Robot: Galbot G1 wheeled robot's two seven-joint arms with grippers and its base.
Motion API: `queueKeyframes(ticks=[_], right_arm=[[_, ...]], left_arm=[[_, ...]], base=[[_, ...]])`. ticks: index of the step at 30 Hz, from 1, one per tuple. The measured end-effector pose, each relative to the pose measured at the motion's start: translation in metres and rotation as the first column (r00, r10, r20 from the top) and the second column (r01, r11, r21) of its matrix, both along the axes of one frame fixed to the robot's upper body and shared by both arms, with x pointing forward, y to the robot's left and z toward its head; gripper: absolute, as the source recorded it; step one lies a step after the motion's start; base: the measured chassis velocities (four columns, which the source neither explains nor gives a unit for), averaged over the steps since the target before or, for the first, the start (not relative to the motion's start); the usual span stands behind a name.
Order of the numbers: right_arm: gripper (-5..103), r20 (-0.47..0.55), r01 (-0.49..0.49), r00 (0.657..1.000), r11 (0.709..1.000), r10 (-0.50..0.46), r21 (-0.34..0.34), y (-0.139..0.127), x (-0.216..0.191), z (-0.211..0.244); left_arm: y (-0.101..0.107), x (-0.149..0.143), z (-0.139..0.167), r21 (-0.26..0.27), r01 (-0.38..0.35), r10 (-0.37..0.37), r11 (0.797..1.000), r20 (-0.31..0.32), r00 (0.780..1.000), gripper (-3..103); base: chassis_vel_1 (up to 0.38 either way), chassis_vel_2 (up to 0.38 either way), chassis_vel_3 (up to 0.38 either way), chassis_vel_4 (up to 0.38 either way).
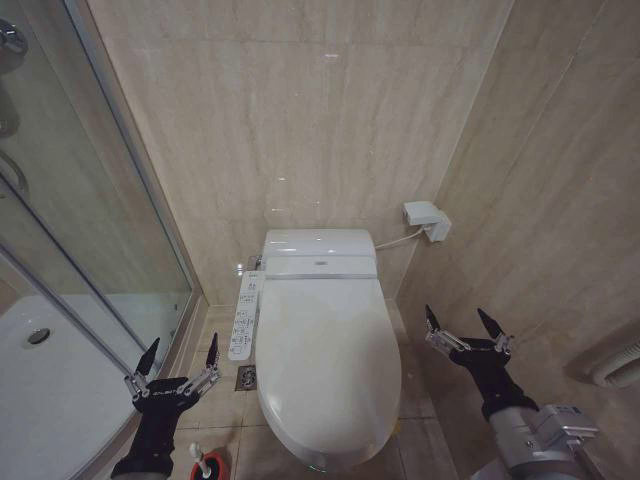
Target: Open the toilet lid, clean the toilet bowl with a toilet brush, close the toilet lid, and flush.
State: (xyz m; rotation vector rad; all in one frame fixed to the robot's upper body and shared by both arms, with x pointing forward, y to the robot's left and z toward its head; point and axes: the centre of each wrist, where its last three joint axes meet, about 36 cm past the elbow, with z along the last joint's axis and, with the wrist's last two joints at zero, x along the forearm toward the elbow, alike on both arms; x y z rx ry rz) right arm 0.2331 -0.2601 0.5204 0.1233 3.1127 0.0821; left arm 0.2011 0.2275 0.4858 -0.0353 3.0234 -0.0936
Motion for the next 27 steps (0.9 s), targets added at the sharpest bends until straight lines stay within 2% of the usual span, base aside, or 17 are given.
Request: queueKeyframes(ticks=[4,27], right_arm=[[100,0.003,-0.007,1.000,1.000,0.007,-0.022,0.0003,0.0000,-0.0001],[100,0.006,-0.009,1.000,1.000,0.009,-0.026,0.0002,0.0005,-0.0001]], left_arm=[[0.0000,0.0000,0.0000,0.000,0.000,0.000,1.000,0.000,1.000,100],[0.0000,0.0000,0.0000,0.000,0.000,0.000,1.000,0.000,1.000,100]], base=[[0.000,0.000,0.000,0.000],[0.000,0.000,0.000,0.000]])
